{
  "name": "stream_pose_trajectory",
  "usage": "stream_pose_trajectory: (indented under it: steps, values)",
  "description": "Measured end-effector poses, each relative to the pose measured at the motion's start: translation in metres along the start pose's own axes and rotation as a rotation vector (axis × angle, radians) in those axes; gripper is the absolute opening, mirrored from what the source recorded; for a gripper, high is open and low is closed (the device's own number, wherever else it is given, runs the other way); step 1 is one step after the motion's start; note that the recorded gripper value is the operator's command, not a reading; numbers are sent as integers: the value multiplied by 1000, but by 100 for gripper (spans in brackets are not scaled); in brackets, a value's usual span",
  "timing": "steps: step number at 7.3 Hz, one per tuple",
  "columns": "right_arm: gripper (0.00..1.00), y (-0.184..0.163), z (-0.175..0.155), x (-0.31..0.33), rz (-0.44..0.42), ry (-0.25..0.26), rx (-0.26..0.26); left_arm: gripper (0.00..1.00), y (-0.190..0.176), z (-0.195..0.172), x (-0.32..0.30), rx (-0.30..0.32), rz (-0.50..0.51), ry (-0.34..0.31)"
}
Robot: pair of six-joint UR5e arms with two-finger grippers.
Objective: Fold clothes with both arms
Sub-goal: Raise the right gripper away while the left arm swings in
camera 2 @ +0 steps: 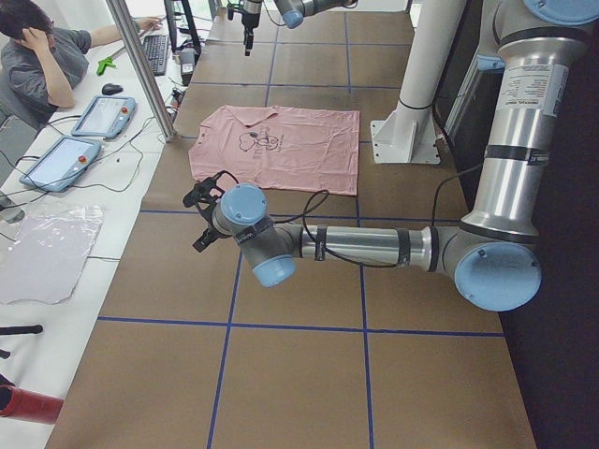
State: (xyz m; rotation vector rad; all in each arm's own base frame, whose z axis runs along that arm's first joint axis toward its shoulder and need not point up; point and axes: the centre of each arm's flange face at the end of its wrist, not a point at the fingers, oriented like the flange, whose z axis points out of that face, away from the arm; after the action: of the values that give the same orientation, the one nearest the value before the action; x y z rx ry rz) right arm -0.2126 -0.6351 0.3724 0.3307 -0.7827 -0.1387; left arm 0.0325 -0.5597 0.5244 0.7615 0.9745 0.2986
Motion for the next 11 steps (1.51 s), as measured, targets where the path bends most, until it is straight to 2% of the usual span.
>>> stream_pose_trajectory:
  steps: [1, 3, 6, 7, 10, 11]
  values:
    - [100, 19, -16, 65, -50, -24, -22, 96, -10, 21, 14, 3, -62, -15]
    - [100, 55, -37, 149, -69, -51, -37, 83, -35, 79, 60, 17, -213, -42]
    - [100, 67, -41, 170, -54, -51, -41, 79, -51, 185, 136, 51, -396, -112]
    - [100, 68, -41, 171, -53, -49, -42, 77, -55, 210, 145, 55, -420, -136]
    - [100, 68, -40, 173, -51, -44, -44, 58, -59, 268, 183, 58, -456, -174]
    - [100, 68, -40, 174, -50, -44, -44, 57, -53, 280, 192, 55, -457, -191]
